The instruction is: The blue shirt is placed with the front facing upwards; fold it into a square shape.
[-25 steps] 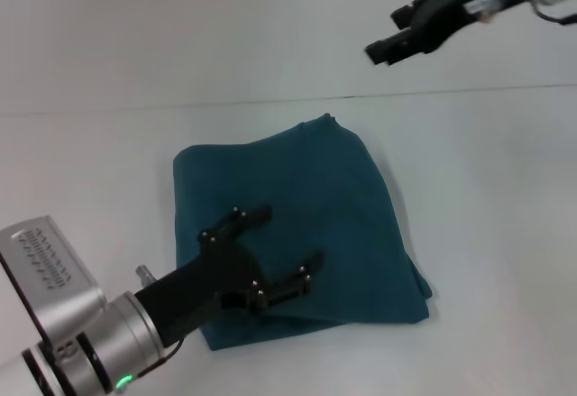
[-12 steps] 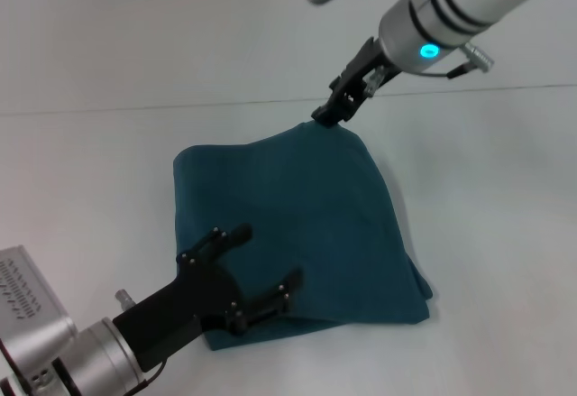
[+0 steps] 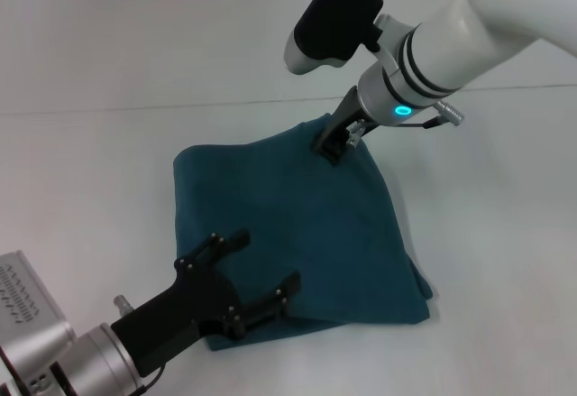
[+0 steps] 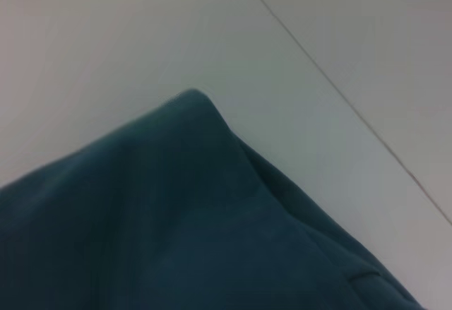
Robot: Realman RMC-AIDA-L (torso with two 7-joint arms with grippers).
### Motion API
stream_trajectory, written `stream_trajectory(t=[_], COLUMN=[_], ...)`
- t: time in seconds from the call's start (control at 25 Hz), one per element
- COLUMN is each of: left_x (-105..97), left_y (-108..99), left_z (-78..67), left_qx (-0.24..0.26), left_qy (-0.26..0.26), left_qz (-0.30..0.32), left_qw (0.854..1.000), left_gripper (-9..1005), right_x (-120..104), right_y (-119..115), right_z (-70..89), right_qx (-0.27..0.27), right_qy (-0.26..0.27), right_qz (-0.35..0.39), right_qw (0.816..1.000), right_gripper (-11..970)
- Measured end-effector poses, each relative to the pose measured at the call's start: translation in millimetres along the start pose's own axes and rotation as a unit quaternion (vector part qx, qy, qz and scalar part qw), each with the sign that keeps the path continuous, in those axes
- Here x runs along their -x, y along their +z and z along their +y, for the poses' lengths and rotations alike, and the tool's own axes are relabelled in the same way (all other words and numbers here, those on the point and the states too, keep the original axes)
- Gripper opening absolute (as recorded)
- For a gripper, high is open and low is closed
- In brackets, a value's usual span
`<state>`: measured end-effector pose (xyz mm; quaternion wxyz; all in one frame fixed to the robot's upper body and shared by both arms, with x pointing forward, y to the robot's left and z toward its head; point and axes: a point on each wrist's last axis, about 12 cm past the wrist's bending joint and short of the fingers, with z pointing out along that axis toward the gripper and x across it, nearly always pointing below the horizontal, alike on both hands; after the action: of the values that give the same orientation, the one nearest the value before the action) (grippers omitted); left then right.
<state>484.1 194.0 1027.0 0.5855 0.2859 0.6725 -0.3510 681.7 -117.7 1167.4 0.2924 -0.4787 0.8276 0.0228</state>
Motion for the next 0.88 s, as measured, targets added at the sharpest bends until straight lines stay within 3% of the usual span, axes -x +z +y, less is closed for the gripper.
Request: stream_trajectory(t=[0.2,0.56,0.88], left_x=[-1,-5,-4], left_y=[-1,-3,-2], left_z=[0.1,0.4,-0.4], left_qx=[0.002,0.007,0.003], left_qy=[-0.002,-0.010,-0.010], left_qz=[0.000,0.004,0.001], left_qw=[1.000,1.000,1.000], left_gripper=[934,934,934], right_x=[-8,-25,-35], right_y=[12,31,38], right_z=[-5.4,-2.9,4.2], right_qx=[-0.028,-0.059,-0.046], right_qy=[0.012,0.026,0.044], right_qz=[0.006,0.009,0.015], right_qw=[1.000,0.998,0.998], right_gripper=[96,101,98])
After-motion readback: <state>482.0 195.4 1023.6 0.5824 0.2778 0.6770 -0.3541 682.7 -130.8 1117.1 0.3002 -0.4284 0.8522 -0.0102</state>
